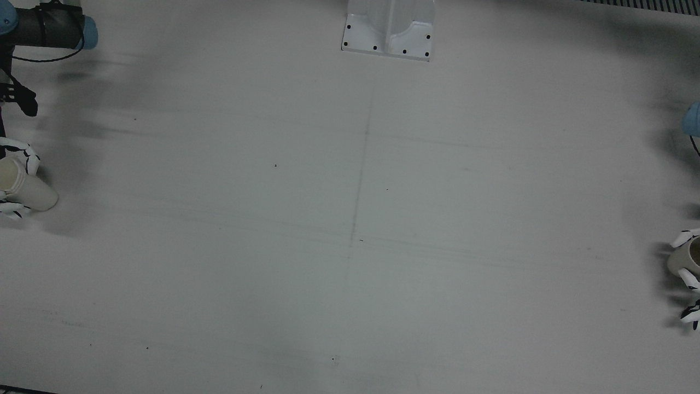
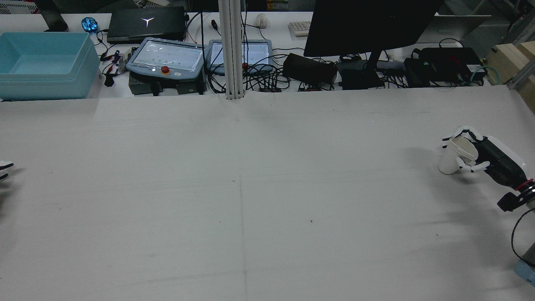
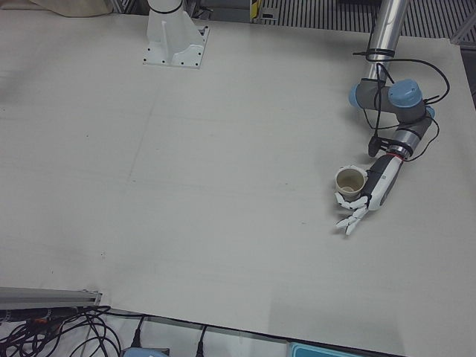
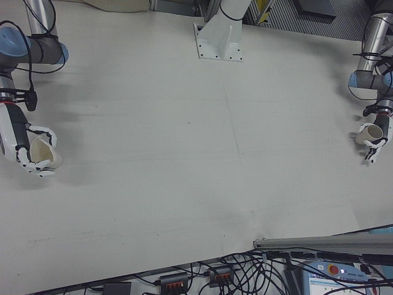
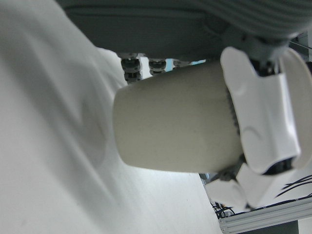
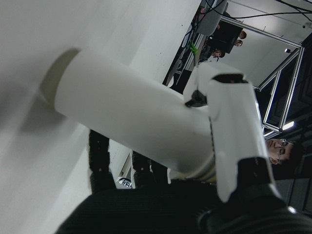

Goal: Pour water
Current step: 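Lift both cups and bring them toward the table center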

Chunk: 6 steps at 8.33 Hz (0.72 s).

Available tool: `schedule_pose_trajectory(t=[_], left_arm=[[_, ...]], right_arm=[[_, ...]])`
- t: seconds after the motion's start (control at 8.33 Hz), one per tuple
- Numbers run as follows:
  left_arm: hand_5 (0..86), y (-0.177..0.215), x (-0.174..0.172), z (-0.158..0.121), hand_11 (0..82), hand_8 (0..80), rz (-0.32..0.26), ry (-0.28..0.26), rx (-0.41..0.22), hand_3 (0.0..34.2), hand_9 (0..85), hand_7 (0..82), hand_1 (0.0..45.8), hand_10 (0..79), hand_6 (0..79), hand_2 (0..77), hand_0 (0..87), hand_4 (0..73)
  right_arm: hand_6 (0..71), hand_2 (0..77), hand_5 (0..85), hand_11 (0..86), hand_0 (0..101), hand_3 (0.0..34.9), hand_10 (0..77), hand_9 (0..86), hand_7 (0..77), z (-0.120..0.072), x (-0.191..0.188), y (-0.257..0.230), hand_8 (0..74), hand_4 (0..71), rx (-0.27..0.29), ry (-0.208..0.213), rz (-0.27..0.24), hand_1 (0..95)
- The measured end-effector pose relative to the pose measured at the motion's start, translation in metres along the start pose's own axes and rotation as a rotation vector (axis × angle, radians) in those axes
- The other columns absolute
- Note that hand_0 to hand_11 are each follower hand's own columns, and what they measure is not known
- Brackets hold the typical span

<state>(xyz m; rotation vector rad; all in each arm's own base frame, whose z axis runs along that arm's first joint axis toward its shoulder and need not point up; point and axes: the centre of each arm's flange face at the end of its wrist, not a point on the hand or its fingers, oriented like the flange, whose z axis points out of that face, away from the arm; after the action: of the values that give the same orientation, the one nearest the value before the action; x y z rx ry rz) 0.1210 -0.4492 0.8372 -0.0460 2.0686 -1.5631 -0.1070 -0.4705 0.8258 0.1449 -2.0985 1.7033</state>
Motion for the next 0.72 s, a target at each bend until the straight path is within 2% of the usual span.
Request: schedule_pose_trajectory(t=[0.12,0.24,0.36,0.48,0.6,0.72], left_arm=[[49.6,-0.001,0.000,-0.001,13.1,4.9,-0.003,0.002,0.000,0.1,5.5,15.3,10.9,7.1,11.4,44.7,52.6,39.8],[49.6,-0.001,0.000,0.000,13.1,4.9,-0.014,0.003,-0.001,0.1,5.5,15.3,10.9,8.2,11.4,44.7,52.6,39.8],[49.6,0.002,0.001,0.002,13.1,4.9,-0.029,0.004,-0.005,0.1,5.5,15.3,10.9,8.2,11.4,44.7,52.6,39.8],[49.6,0.010,0.004,0.009,13.1,4.9,-0.046,0.005,-0.013,0.1,5.5,15.3,10.9,7.6,11.4,44.7,52.6,39.8],[49.6,0.023,0.008,0.019,13.1,4.9,-0.059,0.010,-0.029,0.1,5.5,16.9,10.9,7.6,12.5,44.7,52.9,39.8],[49.6,0.039,0.013,0.031,12.5,4.9,-0.067,0.017,-0.052,0.0,5.5,16.9,10.9,7.6,12.5,44.7,54.1,39.8]], right_arm=[[21.8,49.6,57.3,35.5,80,20.0,26.2,29.5,31.6,0.001,-0.004,0.005,24.5,0.0,-0.009,-0.007,0.005,29.5],[17.5,55.6,55.1,47.5,80,29.1,31.1,22.4,27.8,0.001,-0.013,0.016,21.3,0.0,-0.023,-0.022,0.019,29.5],[20.7,57.3,55.1,47.5,80,27.9,31.1,22.4,28.4,0.005,-0.030,0.033,21.3,0.0,-0.016,-0.038,0.040,32.2],[20.7,57.3,55.1,47.5,80,27.9,31.1,22.4,28.4,0.013,-0.055,0.057,21.3,0.0,0.004,-0.055,0.059,32.2],[21.8,56.2,56.7,40.9,80,28.7,25.6,21.8,30.0,0.022,-0.090,0.088,19.6,0.0,0.019,-0.074,0.064,32.7],[21.8,53.5,55.1,31.1,80,30.1,16.4,17.5,30.0,0.027,-0.139,0.122,16.9,0.0,0.025,-0.097,0.045,34.9]])
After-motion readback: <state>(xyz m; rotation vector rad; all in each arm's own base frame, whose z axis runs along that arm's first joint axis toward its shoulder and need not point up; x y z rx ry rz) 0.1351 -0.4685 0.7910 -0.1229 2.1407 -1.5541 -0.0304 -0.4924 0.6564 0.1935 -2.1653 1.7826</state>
